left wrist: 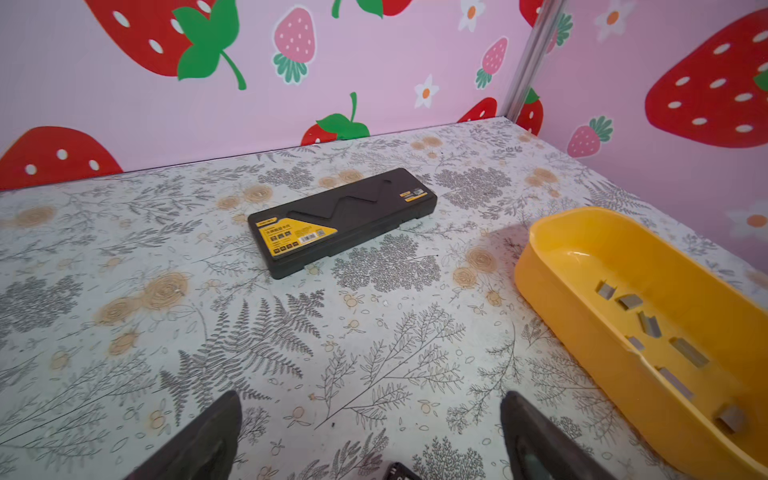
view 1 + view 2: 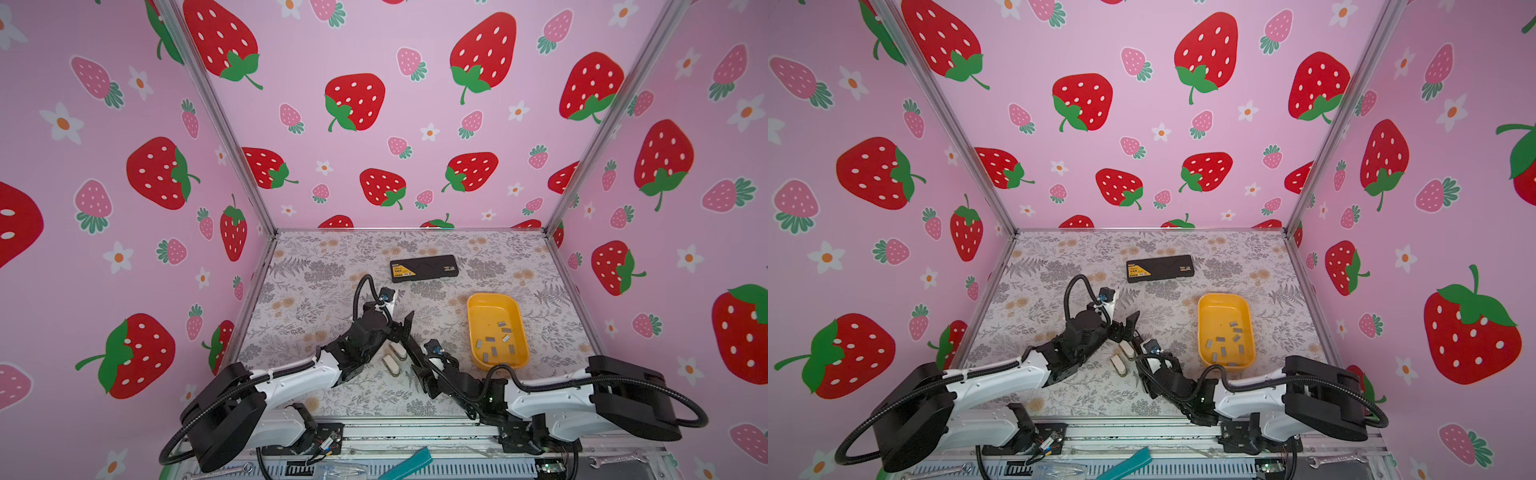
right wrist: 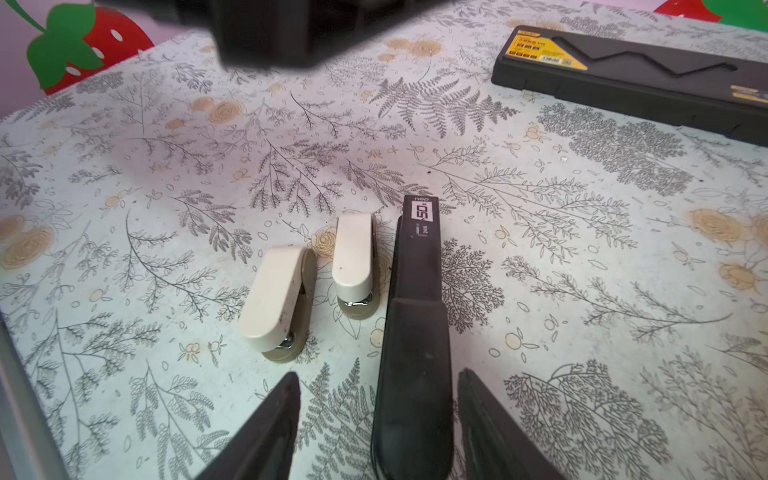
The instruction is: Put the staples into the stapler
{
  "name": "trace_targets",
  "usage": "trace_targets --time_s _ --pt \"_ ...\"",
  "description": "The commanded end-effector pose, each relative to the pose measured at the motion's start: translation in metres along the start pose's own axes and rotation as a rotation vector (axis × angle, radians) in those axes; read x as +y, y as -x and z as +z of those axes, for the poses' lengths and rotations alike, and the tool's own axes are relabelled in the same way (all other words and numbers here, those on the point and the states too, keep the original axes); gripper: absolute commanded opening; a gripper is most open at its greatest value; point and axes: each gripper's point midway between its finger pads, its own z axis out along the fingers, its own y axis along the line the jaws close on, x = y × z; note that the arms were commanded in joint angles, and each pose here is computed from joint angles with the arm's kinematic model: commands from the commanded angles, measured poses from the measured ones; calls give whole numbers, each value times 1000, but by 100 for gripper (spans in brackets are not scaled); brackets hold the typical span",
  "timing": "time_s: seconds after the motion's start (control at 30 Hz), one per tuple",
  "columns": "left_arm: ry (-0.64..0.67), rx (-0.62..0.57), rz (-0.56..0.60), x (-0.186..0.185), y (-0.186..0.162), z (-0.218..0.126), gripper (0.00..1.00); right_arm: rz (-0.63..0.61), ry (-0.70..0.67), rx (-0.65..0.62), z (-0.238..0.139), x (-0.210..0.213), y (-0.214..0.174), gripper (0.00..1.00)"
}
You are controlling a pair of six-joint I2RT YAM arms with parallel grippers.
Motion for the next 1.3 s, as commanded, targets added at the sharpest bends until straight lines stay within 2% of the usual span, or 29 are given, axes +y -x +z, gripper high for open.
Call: trace_targets --time_s 0.0,0.13,0.27,0.53,0.77,0.83,0.87,0.9,1.0,1.13,1.17,1.27 --pt "100 67 -60 28 -13 -12 100 -14 -24 52 10 1 -10 58" --pt "211 83 -178 68 -14 -32 99 5 -100 78 26 -18 -10 41" --pt "271 74 -277 101 -12 -51 99 11 -158 95 36 -31 -9 32" --pt "381 55 -412 146 -5 -72 99 48 -251 118 43 -50 -6 26" --pt "503 2 -566 189 9 -81 99 116 -399 139 39 -71 -13 26" --pt "503 -4 -564 196 10 -77 99 130 -429 151 37 -75 -16 26" --pt "510 0 -538 201 11 -76 99 137 -433 155 36 -76 -18 28" --pt "529 7 -504 206 11 -75 99 143 -428 156 36 -75 -18 33" --pt "663 42 -384 229 6 -79 99 159 -358 132 32 -65 -7 61" --pt "918 54 -245 267 -7 -101 99 163 -284 50 11 -54 40 96" --pt "947 44 -225 272 -10 -103 99 161 -284 29 4 -55 53 100" --pt "989 34 -169 280 -21 -103 99 175 -311 -87 -26 -66 104 99"
